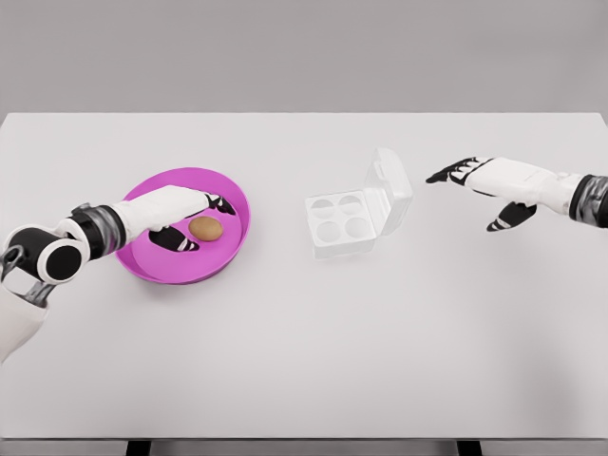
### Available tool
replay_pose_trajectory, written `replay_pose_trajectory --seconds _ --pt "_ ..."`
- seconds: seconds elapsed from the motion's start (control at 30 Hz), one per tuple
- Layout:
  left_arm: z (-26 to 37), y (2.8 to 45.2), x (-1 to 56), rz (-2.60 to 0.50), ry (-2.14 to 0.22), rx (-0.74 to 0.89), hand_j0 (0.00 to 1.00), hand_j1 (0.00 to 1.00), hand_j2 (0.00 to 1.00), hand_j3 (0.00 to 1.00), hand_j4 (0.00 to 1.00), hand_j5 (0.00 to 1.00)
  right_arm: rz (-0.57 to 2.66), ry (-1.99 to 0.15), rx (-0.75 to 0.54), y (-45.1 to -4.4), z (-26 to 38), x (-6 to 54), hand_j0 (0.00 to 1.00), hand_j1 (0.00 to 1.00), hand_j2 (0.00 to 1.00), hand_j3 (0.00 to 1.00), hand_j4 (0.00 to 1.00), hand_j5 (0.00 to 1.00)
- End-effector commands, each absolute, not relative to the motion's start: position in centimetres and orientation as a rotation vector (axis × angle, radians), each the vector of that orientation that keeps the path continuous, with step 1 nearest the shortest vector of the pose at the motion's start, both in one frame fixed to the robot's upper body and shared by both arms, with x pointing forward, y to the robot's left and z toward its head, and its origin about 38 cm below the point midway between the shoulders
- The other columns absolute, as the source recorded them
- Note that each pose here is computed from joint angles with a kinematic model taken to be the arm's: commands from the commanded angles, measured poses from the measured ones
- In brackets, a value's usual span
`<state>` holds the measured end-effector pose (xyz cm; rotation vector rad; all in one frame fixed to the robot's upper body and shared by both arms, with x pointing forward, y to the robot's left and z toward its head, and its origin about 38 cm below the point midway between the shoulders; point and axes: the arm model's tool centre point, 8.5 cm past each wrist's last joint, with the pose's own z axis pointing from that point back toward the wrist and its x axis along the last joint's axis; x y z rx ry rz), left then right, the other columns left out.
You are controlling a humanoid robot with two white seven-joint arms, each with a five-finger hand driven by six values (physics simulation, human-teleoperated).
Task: Pack egg into the box and close the box lid
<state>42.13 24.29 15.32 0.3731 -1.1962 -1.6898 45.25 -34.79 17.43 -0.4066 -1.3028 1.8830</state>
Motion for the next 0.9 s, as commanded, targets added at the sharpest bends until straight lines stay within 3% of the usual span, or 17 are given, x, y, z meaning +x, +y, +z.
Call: replay_pose_trajectory --seconds 0.0,0.4,0.6,0.87 --pt "15.3 24.27 42.16 -1.686 -1.195 0.373 0.77 0.77 0.77 0.77 0.77 0.77 1.876 -1.307 -0.406 -34.85 17.52 45.26 1.0 1.0 1.0 1.0 1.0 1.0" --pt "14.71 24.08 42.2 -1.682 -1.186 0.358 0.76 0.76 0.76 0.76 0.76 0.76 1.877 -1.309 -0.405 -34.75 17.53 45.26 1.0 1.0 1.0 1.0 1.0 1.0" --pt "14.75 24.05 42.19 -1.68 -1.187 0.355 0.67 0.67 0.67 0.67 0.67 0.67 1.879 -1.304 -0.409 -34.97 17.58 45.19 1.0 1.0 1.0 1.0 1.0 1.0" --pt "14.65 24.24 42.22 -1.664 -1.175 0.358 0.66 0.66 0.66 0.66 0.66 0.66 1.88 -1.305 -0.409 -34.93 17.61 45.18 1.0 1.0 1.0 1.0 1.0 1.0"
